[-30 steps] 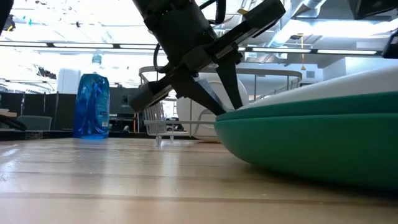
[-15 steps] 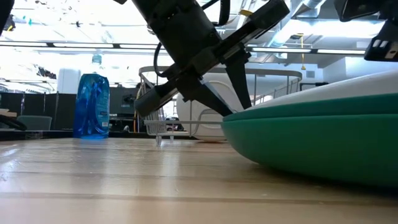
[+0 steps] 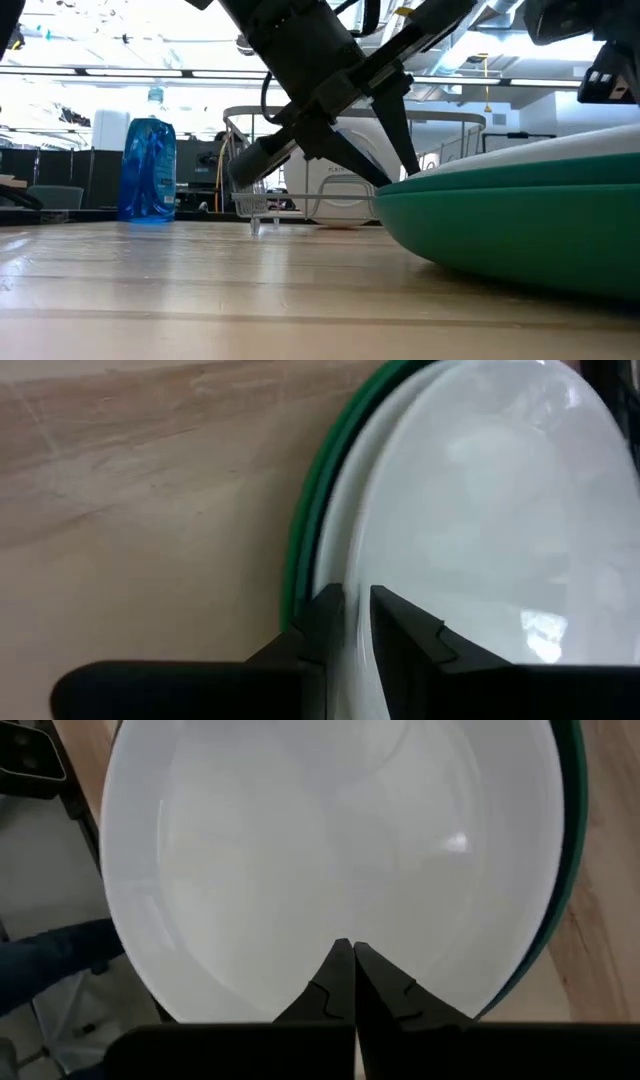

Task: Sort dishes
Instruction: Put the white plate in the dish rack

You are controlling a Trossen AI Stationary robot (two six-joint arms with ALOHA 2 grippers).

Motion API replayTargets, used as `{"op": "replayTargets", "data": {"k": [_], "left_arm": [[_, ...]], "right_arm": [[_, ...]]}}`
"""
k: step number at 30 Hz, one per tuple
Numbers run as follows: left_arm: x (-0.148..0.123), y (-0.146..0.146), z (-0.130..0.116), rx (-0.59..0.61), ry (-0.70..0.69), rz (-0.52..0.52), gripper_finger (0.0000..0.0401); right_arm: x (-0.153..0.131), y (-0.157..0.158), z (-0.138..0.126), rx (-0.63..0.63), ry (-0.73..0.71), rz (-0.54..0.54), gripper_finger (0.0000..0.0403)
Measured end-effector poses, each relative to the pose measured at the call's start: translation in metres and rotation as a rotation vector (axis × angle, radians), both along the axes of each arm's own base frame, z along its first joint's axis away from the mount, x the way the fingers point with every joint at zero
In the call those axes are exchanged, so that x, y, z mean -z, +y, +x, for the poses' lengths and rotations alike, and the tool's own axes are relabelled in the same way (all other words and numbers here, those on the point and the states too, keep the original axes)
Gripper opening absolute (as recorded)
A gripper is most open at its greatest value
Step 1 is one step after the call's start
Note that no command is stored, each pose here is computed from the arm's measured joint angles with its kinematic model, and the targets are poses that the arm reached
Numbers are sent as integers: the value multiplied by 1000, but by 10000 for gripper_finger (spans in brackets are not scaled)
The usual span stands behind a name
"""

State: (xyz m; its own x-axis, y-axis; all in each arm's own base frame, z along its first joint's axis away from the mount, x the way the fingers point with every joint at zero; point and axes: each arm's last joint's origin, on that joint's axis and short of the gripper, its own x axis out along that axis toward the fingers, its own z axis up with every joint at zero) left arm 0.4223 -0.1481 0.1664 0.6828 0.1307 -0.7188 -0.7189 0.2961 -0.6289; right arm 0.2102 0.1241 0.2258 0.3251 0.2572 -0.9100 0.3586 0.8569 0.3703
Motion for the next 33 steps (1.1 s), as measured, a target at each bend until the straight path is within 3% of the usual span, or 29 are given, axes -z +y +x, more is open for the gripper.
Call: {"op": "replayTargets", "data": {"k": [17,24,33], "left_arm": [[-15,4,-1,80,-17,13,52],[-28,0,-10,78,9,-20,52],[-35,1,-17,129,49,16,52]], "right_arm": [[-8,-1,5,84,-13,41,0],[-12,0,7,127,-17,68,0],[-11,-1,4,180,33,71,0]]}}
